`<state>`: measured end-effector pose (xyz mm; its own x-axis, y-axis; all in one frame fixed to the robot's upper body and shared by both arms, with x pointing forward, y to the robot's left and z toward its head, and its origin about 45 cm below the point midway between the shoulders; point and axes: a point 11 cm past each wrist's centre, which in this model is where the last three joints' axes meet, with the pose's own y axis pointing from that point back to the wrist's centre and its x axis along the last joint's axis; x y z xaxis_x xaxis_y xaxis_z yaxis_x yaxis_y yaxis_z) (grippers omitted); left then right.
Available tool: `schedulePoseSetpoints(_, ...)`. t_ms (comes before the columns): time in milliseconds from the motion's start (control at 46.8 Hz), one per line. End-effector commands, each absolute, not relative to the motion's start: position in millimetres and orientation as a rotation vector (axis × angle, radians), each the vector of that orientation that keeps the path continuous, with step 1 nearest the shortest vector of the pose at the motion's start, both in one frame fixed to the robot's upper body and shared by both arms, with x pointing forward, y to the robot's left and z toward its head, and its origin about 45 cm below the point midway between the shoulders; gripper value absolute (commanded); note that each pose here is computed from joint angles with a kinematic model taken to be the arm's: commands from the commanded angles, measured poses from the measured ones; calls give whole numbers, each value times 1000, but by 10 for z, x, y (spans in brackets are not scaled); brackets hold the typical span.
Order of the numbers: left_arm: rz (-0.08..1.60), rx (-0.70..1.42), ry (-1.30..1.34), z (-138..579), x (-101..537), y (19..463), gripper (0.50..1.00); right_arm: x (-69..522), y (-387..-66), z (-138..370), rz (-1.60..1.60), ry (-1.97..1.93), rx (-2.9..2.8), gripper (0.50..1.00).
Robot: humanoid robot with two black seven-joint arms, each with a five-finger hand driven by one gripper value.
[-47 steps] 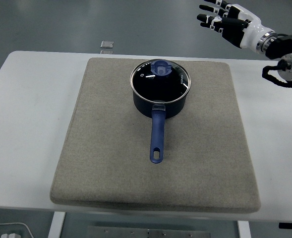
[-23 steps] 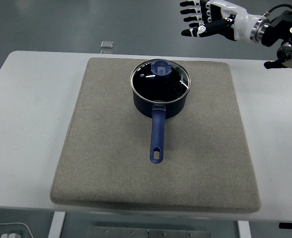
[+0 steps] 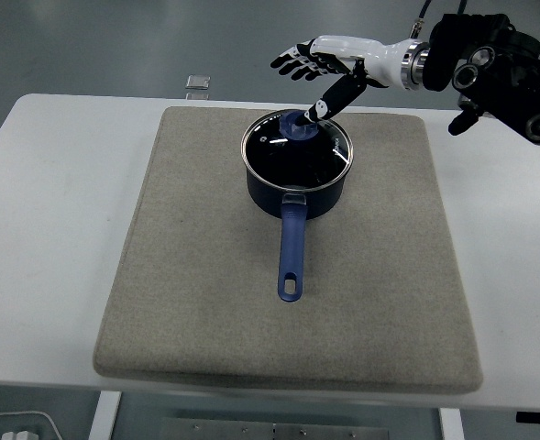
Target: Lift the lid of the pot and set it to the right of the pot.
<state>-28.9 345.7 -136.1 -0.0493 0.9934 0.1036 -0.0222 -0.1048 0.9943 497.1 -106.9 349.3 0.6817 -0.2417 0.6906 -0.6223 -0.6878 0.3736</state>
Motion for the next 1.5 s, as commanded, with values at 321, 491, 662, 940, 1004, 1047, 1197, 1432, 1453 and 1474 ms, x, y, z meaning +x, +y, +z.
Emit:
schedulePoseSetpoints(321, 1334, 1244, 1175, -1361, -293, 3457, 1000, 4899, -859, 3534, 1147, -374, 1992, 913)
schedulePoseSetpoints(491, 1335, 1244, 1176, -1361, -293, 3457, 1000, 4830, -757, 3464, 1226, -262, 1957, 913)
schedulePoseSetpoints(662, 1332, 1244, 1177, -1361, -295, 3455, 1000, 4815, -732, 3414, 1239, -239, 1937, 913)
schedulePoseSetpoints(940, 1333, 1242, 1175, -1361, -284, 3455, 1000, 4821, -692, 3357, 1315, -220, 1870, 905)
schedulePoseSetpoints(1004, 1333, 1243, 1176, -1361, -293, 3455, 1000, 4830, -704, 3363, 1319, -223, 1863, 903)
schedulePoseSetpoints(1047, 1333, 1243, 1176, -1361, -293, 3455, 1000, 4831, -699, 3378, 1323, -223, 1863, 903)
schedulePoseSetpoints(1197, 1333, 1245, 1175, -1361, -286, 3457, 1000, 4842, -724, 3369, 1321, -221, 1854, 903)
schedulePoseSetpoints(1432, 1334, 1244, 1175, -1361, -293, 3457, 1000, 4865, -753, 3373, 1318, -230, 1845, 889)
schedulePoseSetpoints(1453, 1334, 1243, 1174, -1361, -284, 3457, 1000, 4871, -763, 3372, 1317, -232, 1842, 885)
schedulePoseSetpoints(1474, 1333, 1243, 1176, -1361, -293, 3455, 1000, 4876, -765, 3368, 1318, -233, 1839, 883)
